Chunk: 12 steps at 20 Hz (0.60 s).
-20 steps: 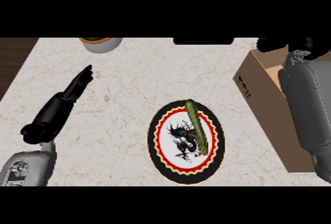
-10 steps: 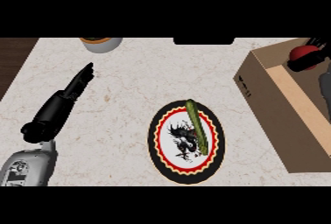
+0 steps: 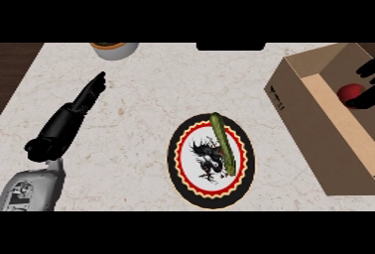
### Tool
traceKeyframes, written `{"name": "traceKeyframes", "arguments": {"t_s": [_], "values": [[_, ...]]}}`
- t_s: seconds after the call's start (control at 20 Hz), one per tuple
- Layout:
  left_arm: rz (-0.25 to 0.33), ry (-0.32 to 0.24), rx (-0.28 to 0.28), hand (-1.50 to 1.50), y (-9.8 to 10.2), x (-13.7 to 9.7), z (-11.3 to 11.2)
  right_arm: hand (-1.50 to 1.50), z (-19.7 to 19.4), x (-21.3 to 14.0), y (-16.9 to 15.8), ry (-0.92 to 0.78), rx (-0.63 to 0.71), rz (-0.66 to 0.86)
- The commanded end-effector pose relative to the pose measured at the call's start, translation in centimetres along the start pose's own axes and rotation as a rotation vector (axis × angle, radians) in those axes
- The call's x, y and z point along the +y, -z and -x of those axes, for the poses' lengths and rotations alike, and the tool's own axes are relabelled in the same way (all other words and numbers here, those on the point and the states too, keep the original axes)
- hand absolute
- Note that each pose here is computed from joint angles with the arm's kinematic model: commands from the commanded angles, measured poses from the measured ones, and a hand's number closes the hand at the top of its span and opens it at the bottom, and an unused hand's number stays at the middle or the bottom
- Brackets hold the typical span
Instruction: Pick the tomato from the plate and place it in the cardboard box
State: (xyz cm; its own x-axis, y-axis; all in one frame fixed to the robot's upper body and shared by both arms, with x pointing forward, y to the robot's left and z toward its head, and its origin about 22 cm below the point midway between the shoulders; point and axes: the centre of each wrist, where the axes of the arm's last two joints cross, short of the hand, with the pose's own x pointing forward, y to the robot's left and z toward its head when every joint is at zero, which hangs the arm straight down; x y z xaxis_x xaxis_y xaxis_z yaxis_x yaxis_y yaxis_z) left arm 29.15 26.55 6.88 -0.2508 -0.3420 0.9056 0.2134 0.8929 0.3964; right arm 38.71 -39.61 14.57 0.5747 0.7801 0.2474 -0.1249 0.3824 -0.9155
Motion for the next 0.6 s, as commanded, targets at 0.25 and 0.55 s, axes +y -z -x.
{"name": "traceKeyframes", "arguments": {"t_s": [0.25,0.55], "values": [[0.015,0.001,-0.002,0.00,-0.4,0.9,0.1,-1.50,2.2,-1.6,-0.5,0.322,-0.290,0.189],[-0.012,-0.014,0.015,0.00,-1.1,1.0,0.8,-1.50,3.1,-3.4,-0.7,1.009,-0.312,0.360]]}}
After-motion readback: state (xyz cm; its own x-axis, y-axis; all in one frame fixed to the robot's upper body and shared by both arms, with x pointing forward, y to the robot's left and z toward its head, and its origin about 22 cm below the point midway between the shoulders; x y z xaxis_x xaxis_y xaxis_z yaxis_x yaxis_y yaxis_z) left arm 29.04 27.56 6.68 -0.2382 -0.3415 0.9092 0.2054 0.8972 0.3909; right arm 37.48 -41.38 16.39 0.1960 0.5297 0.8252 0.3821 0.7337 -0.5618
